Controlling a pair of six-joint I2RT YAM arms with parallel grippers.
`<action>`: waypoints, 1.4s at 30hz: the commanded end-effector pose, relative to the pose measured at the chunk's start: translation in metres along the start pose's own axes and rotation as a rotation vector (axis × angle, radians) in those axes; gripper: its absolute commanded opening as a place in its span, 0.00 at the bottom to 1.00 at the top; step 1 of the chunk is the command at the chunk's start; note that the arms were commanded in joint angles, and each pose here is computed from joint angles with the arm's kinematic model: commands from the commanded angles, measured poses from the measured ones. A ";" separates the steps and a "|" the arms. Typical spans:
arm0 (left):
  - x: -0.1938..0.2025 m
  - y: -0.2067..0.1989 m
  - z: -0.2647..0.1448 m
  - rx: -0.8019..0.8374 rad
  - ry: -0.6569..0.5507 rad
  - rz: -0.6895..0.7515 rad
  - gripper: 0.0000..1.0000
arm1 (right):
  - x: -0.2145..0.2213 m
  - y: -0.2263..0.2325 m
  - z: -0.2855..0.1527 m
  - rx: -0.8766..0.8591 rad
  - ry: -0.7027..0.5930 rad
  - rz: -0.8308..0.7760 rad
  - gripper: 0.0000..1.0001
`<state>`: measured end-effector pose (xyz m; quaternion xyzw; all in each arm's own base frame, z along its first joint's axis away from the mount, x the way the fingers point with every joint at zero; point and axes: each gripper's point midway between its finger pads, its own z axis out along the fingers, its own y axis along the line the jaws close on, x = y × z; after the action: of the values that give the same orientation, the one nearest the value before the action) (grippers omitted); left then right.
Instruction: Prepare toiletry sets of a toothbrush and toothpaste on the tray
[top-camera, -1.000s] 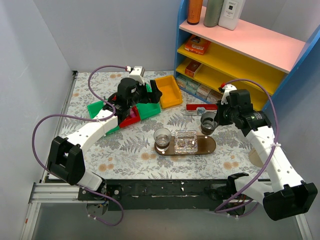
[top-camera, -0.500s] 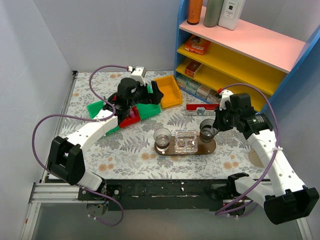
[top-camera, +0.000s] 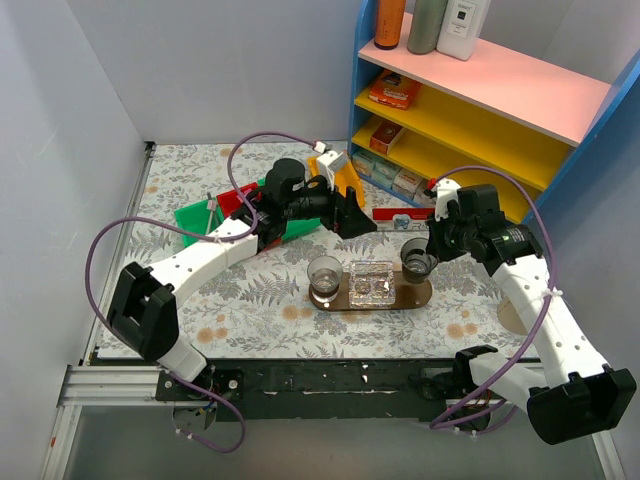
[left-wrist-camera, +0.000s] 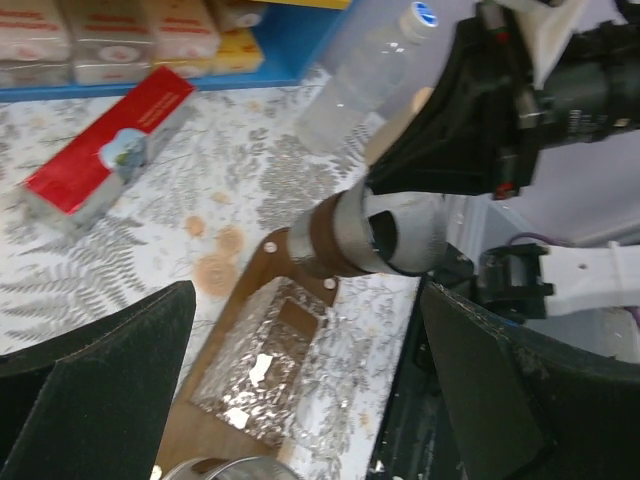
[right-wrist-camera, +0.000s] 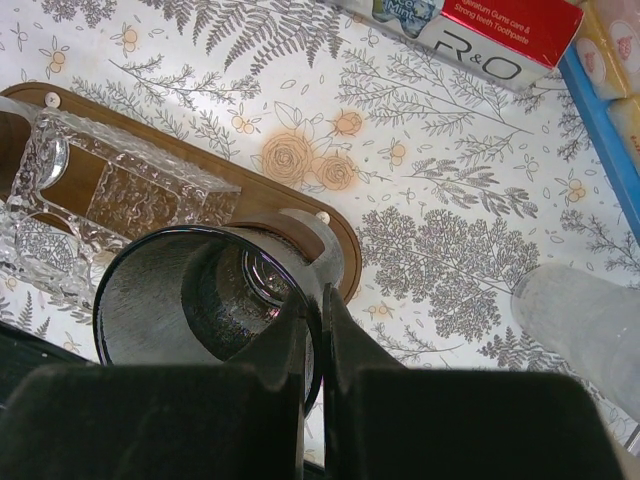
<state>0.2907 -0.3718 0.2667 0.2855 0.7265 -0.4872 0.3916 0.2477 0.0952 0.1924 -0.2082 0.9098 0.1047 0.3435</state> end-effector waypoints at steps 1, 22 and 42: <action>-0.005 -0.047 0.008 0.183 0.028 0.000 0.96 | -0.030 0.003 0.002 -0.025 -0.114 -0.062 0.01; 0.035 -0.044 0.090 -0.062 0.118 0.005 0.71 | -0.033 0.010 -0.003 -0.063 -0.168 -0.102 0.01; 0.054 -0.051 0.111 -0.097 0.160 0.055 0.00 | -0.035 0.003 -0.007 -0.010 -0.164 -0.045 0.06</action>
<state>0.2573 -0.4874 0.2040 0.3146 0.7809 -0.4156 0.3443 0.2494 0.1011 0.1933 -0.2347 0.8943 0.1150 0.3633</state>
